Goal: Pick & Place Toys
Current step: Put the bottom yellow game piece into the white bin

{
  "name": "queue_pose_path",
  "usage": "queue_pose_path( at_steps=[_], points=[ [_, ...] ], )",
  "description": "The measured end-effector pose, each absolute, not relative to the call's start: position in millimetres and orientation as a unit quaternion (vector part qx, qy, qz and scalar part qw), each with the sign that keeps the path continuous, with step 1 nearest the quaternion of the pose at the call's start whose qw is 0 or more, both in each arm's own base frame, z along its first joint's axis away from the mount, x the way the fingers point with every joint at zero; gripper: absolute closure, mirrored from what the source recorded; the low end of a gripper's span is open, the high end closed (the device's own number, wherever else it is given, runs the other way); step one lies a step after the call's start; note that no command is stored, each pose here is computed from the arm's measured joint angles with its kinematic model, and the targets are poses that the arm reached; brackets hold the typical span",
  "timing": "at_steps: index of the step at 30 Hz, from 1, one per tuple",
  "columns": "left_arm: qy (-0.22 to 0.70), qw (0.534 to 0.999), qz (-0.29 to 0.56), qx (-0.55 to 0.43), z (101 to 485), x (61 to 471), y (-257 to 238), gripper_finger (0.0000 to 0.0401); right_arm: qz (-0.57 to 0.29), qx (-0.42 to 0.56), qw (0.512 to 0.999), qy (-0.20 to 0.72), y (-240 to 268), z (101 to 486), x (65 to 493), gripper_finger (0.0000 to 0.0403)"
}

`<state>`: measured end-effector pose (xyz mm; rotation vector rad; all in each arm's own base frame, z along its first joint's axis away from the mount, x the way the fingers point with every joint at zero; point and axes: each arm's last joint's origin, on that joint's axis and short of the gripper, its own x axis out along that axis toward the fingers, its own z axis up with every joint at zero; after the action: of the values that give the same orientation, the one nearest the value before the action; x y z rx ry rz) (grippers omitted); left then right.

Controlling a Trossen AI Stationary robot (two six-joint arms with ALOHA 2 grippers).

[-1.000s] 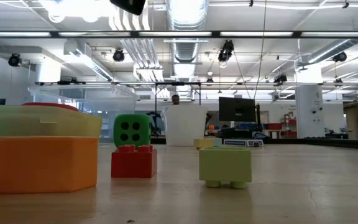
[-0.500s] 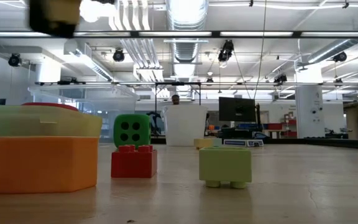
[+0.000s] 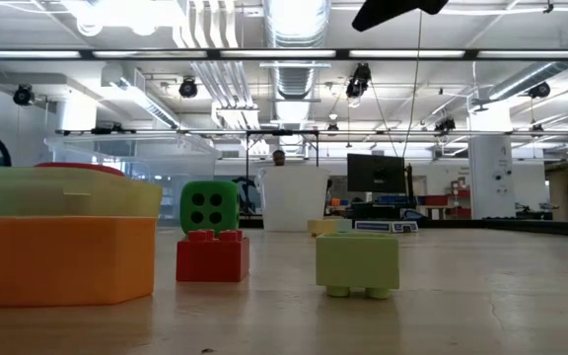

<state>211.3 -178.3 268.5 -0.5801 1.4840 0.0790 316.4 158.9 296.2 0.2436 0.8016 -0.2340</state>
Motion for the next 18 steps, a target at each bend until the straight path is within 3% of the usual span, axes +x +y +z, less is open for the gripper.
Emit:
queue_pose_path(
  at_steps=[10, 18],
  points=[
    [0.667, 0.712, 0.047, -0.216, 249, 180, -205, 0.0306, -0.113, 0.118, 0.907, 0.388, 159, 296, 316, 0.0036],
    [0.652, 0.723, 0.009, -0.228, 221, 178, -211, 0.0306, -0.113, 0.119, 0.907, 0.388, 159, 296, 316, 0.0036]
  ],
)
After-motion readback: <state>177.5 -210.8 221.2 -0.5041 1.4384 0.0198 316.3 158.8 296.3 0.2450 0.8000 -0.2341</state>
